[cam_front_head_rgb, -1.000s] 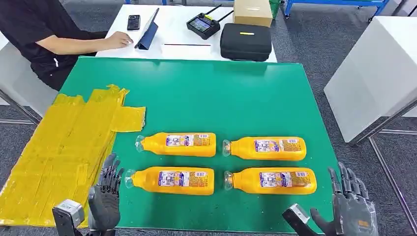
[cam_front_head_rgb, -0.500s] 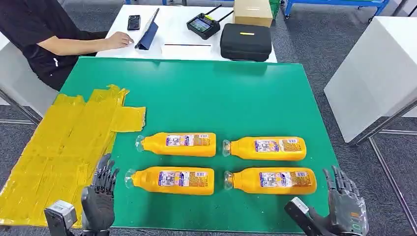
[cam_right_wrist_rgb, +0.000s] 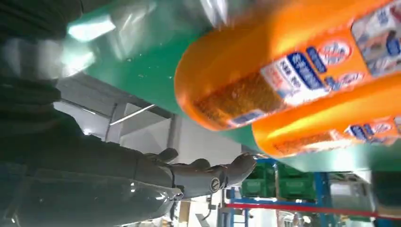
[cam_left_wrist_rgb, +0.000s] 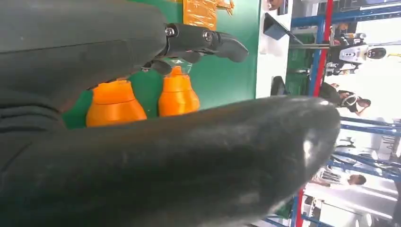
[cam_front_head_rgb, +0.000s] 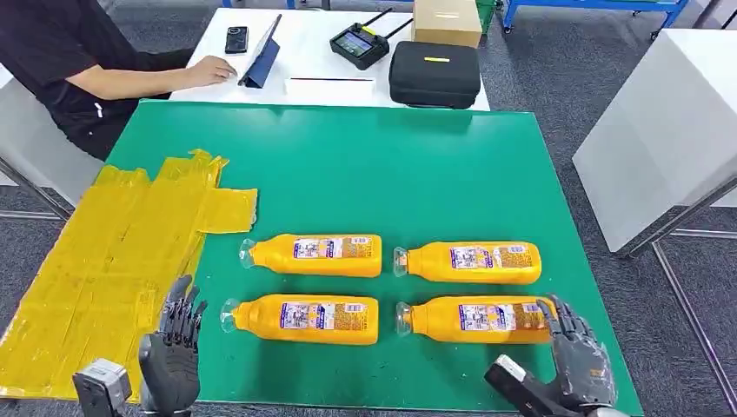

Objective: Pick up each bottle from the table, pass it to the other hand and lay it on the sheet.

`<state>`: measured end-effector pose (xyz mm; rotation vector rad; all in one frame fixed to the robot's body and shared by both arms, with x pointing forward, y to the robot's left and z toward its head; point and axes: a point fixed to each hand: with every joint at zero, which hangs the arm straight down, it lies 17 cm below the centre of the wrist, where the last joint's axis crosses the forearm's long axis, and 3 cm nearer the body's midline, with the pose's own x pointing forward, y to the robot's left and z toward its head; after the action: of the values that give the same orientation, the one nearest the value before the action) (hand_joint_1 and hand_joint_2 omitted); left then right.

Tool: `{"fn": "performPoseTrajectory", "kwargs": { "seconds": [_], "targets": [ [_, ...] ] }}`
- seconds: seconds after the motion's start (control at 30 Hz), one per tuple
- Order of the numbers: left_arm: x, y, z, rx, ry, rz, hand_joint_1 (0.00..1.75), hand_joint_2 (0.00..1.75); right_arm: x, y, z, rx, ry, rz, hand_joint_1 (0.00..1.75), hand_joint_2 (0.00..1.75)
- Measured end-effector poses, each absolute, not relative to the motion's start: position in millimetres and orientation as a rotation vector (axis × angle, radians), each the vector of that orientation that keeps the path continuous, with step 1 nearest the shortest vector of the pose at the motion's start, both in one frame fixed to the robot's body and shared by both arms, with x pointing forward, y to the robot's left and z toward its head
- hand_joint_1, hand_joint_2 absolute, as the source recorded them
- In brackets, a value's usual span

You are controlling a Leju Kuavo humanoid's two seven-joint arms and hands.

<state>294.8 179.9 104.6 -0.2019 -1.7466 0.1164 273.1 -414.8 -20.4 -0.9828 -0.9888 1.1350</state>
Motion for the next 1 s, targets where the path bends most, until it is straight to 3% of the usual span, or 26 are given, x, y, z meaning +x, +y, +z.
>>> {"fn": "performPoseTrajectory", "kwargs": {
  "seconds": [1.0],
  "targets": [
    [287.7,175.7,95.5,-0.204,-1.712,0.154,0.0,0.0,307.1,-392.2,-7.4,-1.001,-1.111,1.201,0.0,1.75]
  ]
}}
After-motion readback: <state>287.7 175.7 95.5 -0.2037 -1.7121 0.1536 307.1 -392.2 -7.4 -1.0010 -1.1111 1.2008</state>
